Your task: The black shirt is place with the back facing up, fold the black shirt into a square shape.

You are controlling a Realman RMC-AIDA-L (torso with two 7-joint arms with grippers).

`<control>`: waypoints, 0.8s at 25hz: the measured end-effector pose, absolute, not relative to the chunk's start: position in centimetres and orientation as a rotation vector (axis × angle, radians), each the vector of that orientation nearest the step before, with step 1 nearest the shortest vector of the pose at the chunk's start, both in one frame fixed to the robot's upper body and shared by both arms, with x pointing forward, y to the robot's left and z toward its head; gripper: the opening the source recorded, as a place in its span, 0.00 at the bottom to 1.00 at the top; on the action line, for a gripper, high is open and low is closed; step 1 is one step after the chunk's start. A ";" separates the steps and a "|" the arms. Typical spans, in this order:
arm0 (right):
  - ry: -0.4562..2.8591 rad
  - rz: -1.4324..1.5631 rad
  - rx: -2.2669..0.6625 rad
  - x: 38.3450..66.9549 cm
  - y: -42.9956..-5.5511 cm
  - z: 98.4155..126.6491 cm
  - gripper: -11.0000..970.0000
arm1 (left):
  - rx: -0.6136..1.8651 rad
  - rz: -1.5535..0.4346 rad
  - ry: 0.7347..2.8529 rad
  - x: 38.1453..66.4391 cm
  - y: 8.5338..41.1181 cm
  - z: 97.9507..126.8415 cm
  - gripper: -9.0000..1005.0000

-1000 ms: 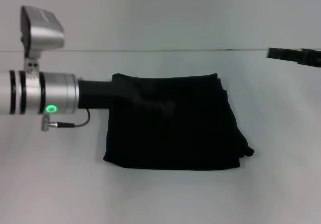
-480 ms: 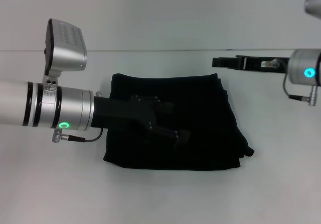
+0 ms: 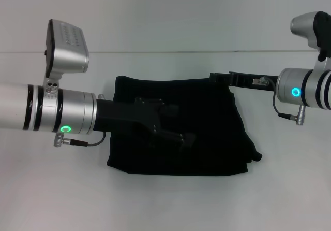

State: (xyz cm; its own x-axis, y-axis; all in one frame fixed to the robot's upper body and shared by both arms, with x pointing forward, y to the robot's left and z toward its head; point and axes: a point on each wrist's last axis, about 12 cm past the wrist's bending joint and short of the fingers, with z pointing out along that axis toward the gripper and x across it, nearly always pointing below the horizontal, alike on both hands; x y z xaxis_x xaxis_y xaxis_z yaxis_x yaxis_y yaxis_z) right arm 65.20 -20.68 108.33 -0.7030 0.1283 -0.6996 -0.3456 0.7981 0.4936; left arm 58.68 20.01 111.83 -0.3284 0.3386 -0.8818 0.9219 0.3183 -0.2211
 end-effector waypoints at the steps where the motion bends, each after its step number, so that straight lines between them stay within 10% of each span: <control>1: 2.219 0.794 -0.156 65.2 -20.7 108.3 0.59 | 1.121 -0.984 1.835 58.7 20.0 111.8 0.94; 20: 2.244 0.743 -0.109 65.2 -20.0 107.3 0.55 | 1.118 -0.988 1.840 58.6 19.6 111.5 0.94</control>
State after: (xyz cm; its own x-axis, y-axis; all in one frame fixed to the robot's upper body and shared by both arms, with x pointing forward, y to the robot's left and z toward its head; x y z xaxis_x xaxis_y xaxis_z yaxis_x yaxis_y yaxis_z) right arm 65.20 -19.96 107.31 -0.7107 0.1445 -0.6885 -0.2949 0.8274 0.4780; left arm 58.58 19.65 111.54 -0.3336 0.3382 -0.8800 0.9202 0.3194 -0.2261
